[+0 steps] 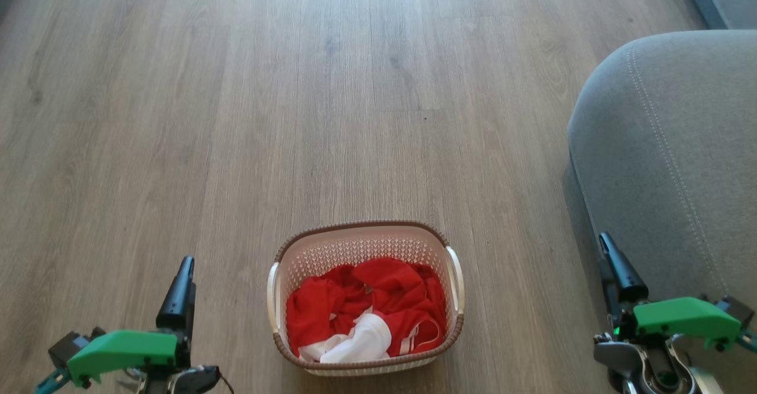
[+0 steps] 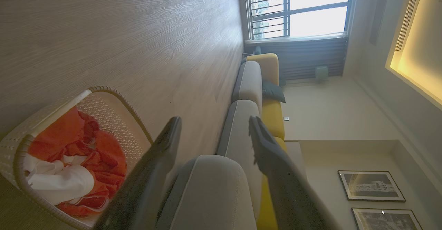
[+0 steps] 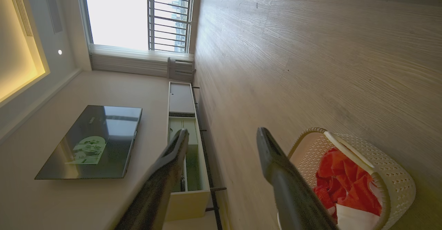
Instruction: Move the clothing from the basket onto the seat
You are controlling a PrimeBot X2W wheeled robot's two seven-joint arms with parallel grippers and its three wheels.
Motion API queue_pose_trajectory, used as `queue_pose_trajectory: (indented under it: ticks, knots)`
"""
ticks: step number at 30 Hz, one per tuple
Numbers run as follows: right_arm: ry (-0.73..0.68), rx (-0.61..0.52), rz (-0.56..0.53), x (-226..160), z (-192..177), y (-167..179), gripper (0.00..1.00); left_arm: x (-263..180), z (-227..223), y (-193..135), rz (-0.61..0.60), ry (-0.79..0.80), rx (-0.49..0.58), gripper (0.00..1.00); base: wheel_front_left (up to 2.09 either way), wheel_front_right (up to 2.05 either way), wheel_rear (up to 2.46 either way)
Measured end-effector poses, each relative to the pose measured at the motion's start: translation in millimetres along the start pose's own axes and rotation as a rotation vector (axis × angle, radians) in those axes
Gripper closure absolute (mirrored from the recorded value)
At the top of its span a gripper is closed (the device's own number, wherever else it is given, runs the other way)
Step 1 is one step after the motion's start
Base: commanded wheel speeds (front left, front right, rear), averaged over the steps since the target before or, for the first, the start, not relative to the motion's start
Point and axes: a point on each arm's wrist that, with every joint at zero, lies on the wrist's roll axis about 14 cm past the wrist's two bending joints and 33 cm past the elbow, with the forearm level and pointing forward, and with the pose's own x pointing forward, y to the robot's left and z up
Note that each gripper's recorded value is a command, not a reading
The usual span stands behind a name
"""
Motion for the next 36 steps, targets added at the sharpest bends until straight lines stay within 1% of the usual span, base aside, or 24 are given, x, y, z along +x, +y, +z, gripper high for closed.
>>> queue_pose_trajectory:
  ticks: [1,6,18,27,28,36]
  knots:
    - [0.0,0.0,0.0,0,0,0,0.0,0,0,0,0.0,0.0,0.0,0.0,0.0,0.0,0.0]
    - [0.007,-0.074,0.006,5,-3,4,0.0,1,1,-1,-0.002,-0.005,0.072,0.0,0.0,0.0,0.0]
    - [0.023,-0.255,0.028,14,-9,14,0.0,9,0,-14,-0.035,-0.002,0.265,0.0,0.0,0.0,0.0]
    - [0.033,-0.412,0.049,22,-11,21,0.0,12,1,-19,-0.053,-0.005,0.462,0.0,0.0,0.0,0.0]
    - [0.038,-0.438,0.048,23,-13,21,0.0,14,1,-23,-0.062,-0.01,0.499,0.0,0.0,0.0,0.0]
    - [0.048,-0.55,0.065,29,-18,26,0.0,17,0,-28,-0.082,-0.011,0.648,0.0,0.0,0.0,0.0]
